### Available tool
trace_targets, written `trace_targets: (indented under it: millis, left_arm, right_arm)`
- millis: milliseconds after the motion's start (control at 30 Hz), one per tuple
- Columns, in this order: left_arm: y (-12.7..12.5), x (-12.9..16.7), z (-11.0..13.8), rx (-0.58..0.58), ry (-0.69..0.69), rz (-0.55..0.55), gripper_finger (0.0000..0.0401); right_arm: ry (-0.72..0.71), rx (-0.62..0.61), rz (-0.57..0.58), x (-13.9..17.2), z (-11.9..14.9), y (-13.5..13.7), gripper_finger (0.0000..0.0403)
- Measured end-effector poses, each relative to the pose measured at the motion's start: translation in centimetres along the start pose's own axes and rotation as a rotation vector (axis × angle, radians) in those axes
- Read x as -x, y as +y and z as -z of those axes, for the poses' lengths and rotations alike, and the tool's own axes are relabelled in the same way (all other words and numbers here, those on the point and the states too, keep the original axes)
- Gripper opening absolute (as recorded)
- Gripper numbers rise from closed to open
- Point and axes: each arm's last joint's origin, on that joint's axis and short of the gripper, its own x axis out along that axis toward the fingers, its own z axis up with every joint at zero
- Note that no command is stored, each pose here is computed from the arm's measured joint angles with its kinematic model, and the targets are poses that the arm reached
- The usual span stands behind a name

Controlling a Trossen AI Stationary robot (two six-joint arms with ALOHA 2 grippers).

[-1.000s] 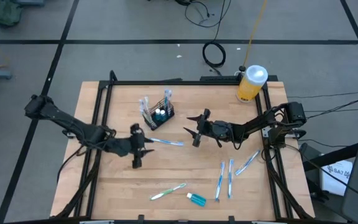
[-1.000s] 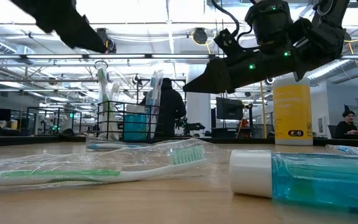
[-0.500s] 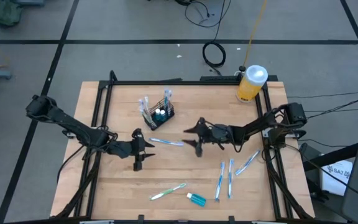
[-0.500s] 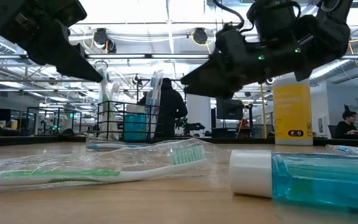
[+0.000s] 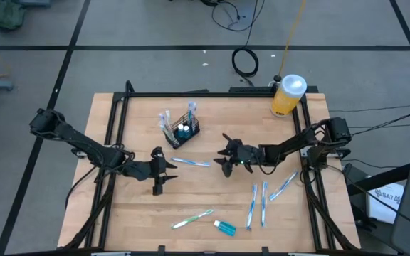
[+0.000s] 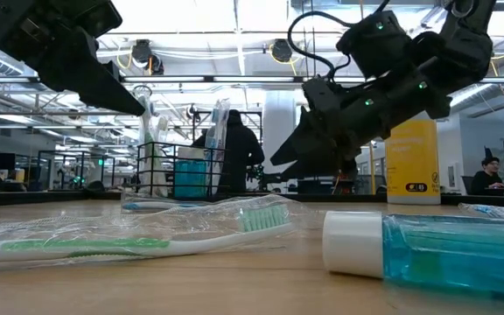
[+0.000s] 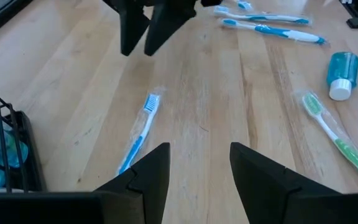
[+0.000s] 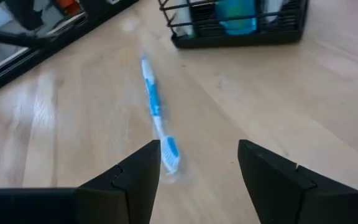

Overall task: Pick & Place toothbrushing station
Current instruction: Put the blue toothbrush into the black wire organizer

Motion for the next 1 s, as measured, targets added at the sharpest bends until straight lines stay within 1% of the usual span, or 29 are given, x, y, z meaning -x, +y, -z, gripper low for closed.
trace_targets:
  millis: [67, 233, 433, 567, 633, 733, 833, 900, 1000]
  left_arm:
    - [0.0, 0.0, 0.0, 0.001, 0.0, 0.0, 0.0175]
    - [0.0, 0.0, 0.0, 0.0, 0.0, 0.0, 0.0175]
    - [0.0, 0.0, 0.0, 0.003, 0.0, 0.0, 0.0175]
    - [0.0, 0.0, 0.0, 0.005, 0.001, -0.001, 0.0175]
    - [0.0, 0.0, 0.0, 0.003, 0.002, -0.001, 0.0175]
    - [0.1, 0.0, 0.1, 0.001, 0.008, -0.007, 0.0175]
    - [0.1, 0.0, 0.1, 0.002, 0.006, -0.013, 0.0175]
    - [0.1, 0.0, 0.1, 0.002, 0.006, -0.014, 0.0175]
    - [0.2, -0.1, 0.0, 0.003, 0.006, -0.017, 0.0175]
  right_arm:
    - [0.014, 0.001, -0.021, 0.0, 0.1, 0.1, 0.0209]
    - [0.021, 0.006, -0.03, -0.2, 0.6, 0.3, 0.021]
    - [0.018, -0.047, -0.033, -1.7, 2.0, -0.1, 0.021]
    - [0.023, -0.051, -0.04, -2.5, 2.5, -0.2, 0.021]
    - [0.059, -0.054, -0.063, -2.8, 2.8, -0.2, 0.021]
    - [0.07, -0.071, -0.091, -3.4, 2.9, 0.1, 0.021]
    - [0.069, -0.043, -0.089, -3.8, 2.9, 0.2, 0.021]
    - [0.069, -0.035, -0.087, -4.0, 3.0, 0.2, 0.0207]
    - [0.071, -0.036, -0.089, -4.0, 3.0, 0.2, 0.0193]
